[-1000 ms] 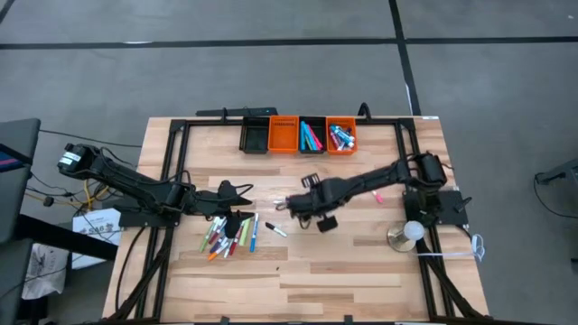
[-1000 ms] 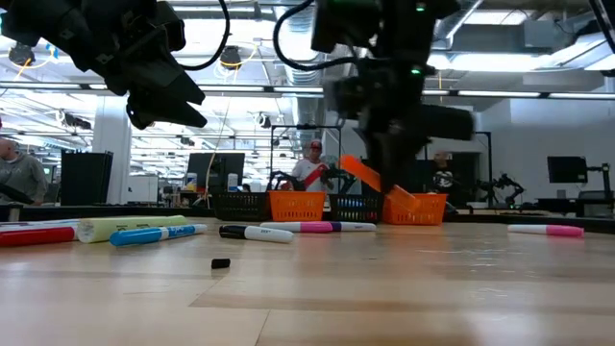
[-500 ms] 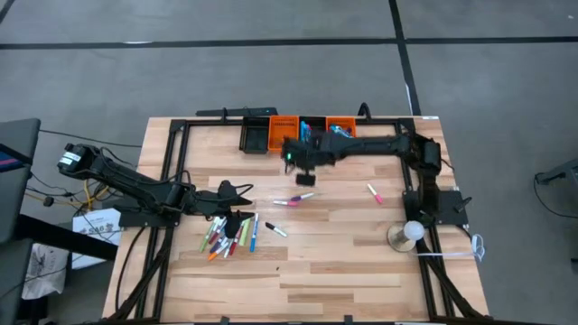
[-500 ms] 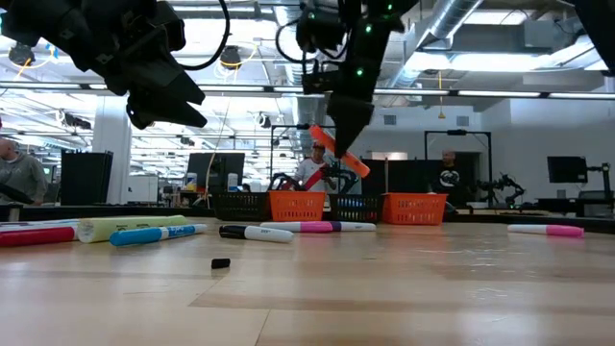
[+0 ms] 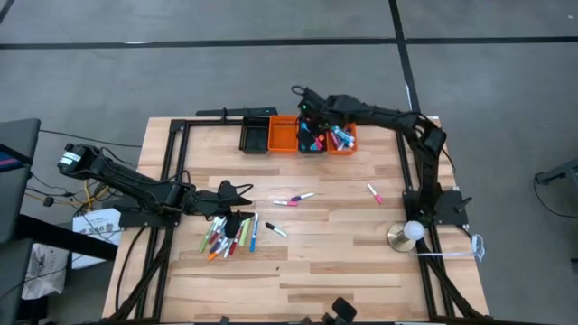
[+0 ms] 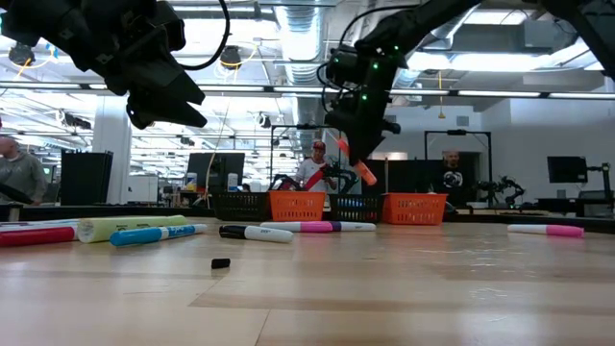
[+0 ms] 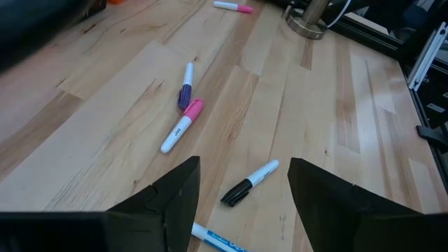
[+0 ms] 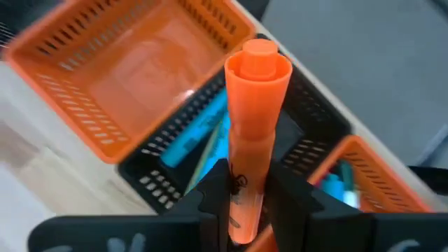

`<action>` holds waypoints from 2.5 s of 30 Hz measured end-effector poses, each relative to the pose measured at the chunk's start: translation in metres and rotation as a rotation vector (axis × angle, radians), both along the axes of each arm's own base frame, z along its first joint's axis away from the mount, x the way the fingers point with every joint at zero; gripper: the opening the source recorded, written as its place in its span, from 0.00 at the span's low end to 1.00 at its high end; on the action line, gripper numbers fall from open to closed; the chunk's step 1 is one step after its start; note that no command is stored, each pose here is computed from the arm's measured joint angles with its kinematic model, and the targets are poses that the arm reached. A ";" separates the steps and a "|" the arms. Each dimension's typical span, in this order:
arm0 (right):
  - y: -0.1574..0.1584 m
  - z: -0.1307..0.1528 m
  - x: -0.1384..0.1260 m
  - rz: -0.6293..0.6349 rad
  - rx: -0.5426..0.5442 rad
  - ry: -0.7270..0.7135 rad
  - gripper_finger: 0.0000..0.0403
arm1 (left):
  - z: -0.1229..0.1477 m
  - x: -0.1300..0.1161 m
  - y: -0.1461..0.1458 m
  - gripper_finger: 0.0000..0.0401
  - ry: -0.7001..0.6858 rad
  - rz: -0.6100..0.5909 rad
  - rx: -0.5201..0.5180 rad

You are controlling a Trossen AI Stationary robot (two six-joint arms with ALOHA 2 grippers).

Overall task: Pick & Place Markers
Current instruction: Put the orange highlighter pen into the right black bin, then put the light green highlighter pen into the right black bin

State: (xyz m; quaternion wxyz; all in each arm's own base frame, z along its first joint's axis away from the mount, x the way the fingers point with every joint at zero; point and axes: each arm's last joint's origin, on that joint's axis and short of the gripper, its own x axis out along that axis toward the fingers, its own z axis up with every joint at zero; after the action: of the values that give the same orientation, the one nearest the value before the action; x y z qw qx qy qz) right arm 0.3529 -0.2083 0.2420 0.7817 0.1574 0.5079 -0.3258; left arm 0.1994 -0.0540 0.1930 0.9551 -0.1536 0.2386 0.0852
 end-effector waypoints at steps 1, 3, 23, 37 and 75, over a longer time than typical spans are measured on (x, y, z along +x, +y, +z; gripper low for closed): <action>-0.001 0.000 0.000 0.006 0.014 -0.019 0.16 | 0.000 0.000 0.000 0.53 0.000 0.000 0.000; -0.001 0.000 0.001 0.013 0.023 -0.031 0.16 | 0.000 0.000 0.000 0.53 0.001 -0.004 0.006; 0.003 -0.016 -0.005 0.013 0.054 0.025 0.31 | 0.000 0.000 0.000 0.53 0.002 -0.013 0.023; 0.014 -0.011 -0.004 0.080 0.053 0.057 0.40 | 0.000 0.000 -0.001 0.53 0.005 -0.030 0.012; 0.272 0.025 0.030 0.505 -0.426 0.022 0.33 | -0.054 0.016 0.016 0.53 0.326 0.107 -0.226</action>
State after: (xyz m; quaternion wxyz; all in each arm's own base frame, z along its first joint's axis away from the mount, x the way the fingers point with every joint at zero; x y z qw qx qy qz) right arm 0.3828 0.0634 0.2669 0.8475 -0.1440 0.4600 -0.2222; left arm 0.2151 -0.0376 0.1394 0.8746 -0.2565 0.3895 0.1324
